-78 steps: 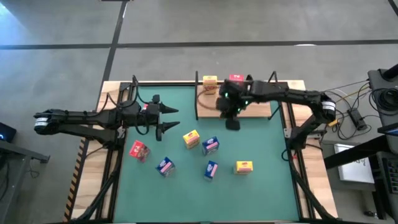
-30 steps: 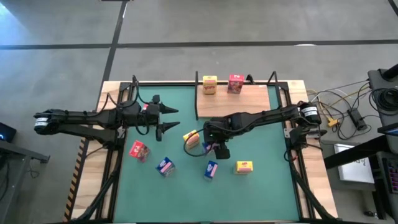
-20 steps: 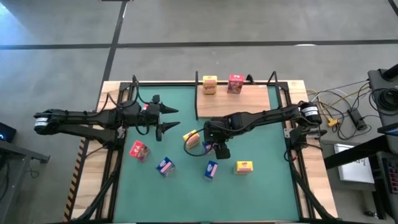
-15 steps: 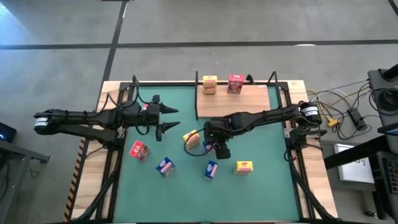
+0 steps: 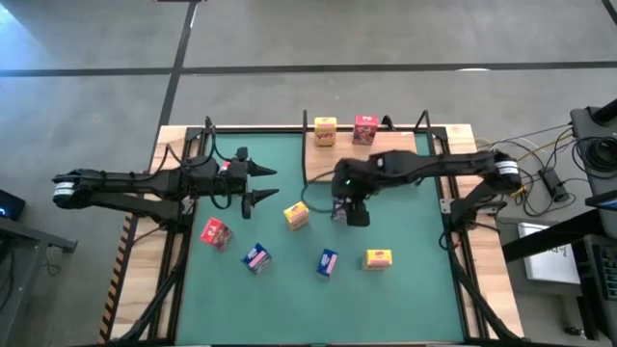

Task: Stack cereal on shelf
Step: Put the top right blue cereal box on the shelf

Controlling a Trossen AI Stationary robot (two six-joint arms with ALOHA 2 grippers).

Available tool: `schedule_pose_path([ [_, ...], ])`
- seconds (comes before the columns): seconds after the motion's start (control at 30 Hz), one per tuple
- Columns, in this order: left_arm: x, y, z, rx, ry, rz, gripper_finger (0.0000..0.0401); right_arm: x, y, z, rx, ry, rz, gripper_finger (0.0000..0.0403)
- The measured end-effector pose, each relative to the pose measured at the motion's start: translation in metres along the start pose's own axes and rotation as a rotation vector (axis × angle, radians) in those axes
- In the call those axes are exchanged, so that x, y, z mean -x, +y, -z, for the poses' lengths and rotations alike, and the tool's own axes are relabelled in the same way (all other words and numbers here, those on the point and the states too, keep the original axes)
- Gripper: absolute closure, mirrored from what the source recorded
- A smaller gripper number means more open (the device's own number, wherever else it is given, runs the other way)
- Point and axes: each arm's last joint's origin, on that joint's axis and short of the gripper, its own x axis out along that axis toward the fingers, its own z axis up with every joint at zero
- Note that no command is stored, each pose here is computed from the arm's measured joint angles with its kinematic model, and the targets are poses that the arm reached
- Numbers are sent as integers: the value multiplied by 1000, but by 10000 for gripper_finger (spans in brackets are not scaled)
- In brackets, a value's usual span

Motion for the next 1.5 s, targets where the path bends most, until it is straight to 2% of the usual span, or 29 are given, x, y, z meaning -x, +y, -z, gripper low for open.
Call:
schedule_pose_path([
  [0.1, 0, 0, 0, -2, 0, 0, 168, 15, -8, 4, -47, -27, 16, 207],
  [0.23, 0, 0, 0, -3, 0, 0, 168, 20, -10, 5, -73, -39, 20, 207],
  [0.47, 0, 0, 0, -3, -1, 0, 168, -5, -9, 4, -162, 50, 14, 202],
  [0.6, 0, 0, 0, -3, -1, 0, 168, -22, -7, 5, -161, 118, 6, 171],
  [0.83, 0, 0, 0, -4, 3, 0, 168, -44, -8, 5, -161, 185, 5, 93],
  [0.97, 0, 0, 0, -4, 3, 0, 168, -55, -8, 7, -138, 229, -2, 69],
  [1.13, 0, 0, 0, -4, 4, 0, 168, -66, -8, 7, -118, 260, -5, 84],
  [1.5, 0, 0, 1, -4, 6, 0, 168, -70, -8, 8, -126, 272, -6, 166],
])
